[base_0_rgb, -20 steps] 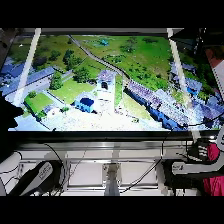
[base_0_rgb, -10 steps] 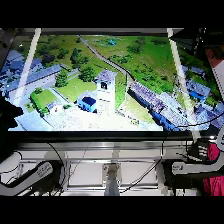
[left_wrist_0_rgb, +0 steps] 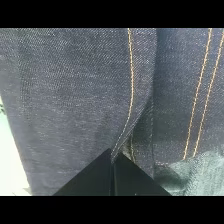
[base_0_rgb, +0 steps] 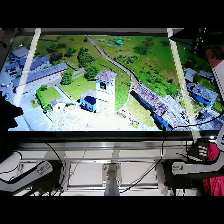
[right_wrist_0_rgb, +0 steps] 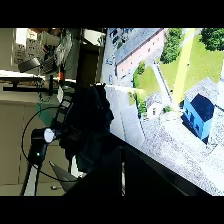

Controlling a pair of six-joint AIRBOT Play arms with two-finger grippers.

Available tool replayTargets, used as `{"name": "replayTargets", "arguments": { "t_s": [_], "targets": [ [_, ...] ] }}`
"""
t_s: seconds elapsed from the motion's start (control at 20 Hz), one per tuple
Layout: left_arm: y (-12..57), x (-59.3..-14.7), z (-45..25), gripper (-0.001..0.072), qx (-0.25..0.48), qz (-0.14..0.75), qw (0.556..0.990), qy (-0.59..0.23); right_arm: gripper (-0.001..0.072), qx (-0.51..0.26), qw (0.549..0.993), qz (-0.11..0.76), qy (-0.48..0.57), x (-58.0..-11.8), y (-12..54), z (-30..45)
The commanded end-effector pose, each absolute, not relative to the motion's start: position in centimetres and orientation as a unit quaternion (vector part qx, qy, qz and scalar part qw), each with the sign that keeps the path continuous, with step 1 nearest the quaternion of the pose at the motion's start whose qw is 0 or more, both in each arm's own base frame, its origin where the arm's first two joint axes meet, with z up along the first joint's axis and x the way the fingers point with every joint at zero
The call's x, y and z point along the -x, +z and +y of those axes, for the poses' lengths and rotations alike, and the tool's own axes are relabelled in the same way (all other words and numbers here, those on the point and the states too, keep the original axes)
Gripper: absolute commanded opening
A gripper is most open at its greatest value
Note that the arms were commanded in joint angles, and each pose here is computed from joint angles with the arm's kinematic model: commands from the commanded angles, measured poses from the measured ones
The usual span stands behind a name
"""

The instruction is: Fold the clothes and pants, and hang the long-sleeved shirts on hangers.

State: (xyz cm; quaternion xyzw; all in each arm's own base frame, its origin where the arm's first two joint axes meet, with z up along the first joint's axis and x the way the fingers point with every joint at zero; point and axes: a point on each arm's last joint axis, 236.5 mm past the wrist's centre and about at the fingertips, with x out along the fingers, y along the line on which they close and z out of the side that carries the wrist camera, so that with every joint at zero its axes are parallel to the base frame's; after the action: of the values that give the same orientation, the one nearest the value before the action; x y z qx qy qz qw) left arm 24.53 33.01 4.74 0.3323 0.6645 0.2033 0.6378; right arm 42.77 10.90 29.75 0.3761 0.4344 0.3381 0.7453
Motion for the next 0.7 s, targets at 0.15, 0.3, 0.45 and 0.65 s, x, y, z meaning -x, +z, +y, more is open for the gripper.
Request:
{"name": "replayTargets", "arguments": {
  "t_s": [0.15, 0.3, 0.45, 0.65],
  "targets": [
    [3.8, -27.0, 31.3, 0.0014, -0.17, 0.586, 0.733, 0.301, 0.0011, -0.376, 0.745, 0.435, 0.338, -42.8, 29.8, 10.9],
    [4.0, -30.7, 27.6, 0.0013, -0.118, 0.54, 0.78, 0.292, 0.0011, -0.376, 0.745, 0.435, 0.338, -42.8, 29.8, 10.9],
    [7.6, -37.9, 20.0, 0.0013, -0.057, 0.446, 0.866, 0.218, 0.0011, -0.378, 0.748, 0.43, 0.337, -43.0, 29.9, 10.9],
    [16.7, -45.4, 5.1, 0.0013, 0.003, 0.32, 0.946, 0.057, 0.0011, -0.396, 0.765, 0.392, 0.323, -44.9, 30.9, 10.3]
  ]
}}
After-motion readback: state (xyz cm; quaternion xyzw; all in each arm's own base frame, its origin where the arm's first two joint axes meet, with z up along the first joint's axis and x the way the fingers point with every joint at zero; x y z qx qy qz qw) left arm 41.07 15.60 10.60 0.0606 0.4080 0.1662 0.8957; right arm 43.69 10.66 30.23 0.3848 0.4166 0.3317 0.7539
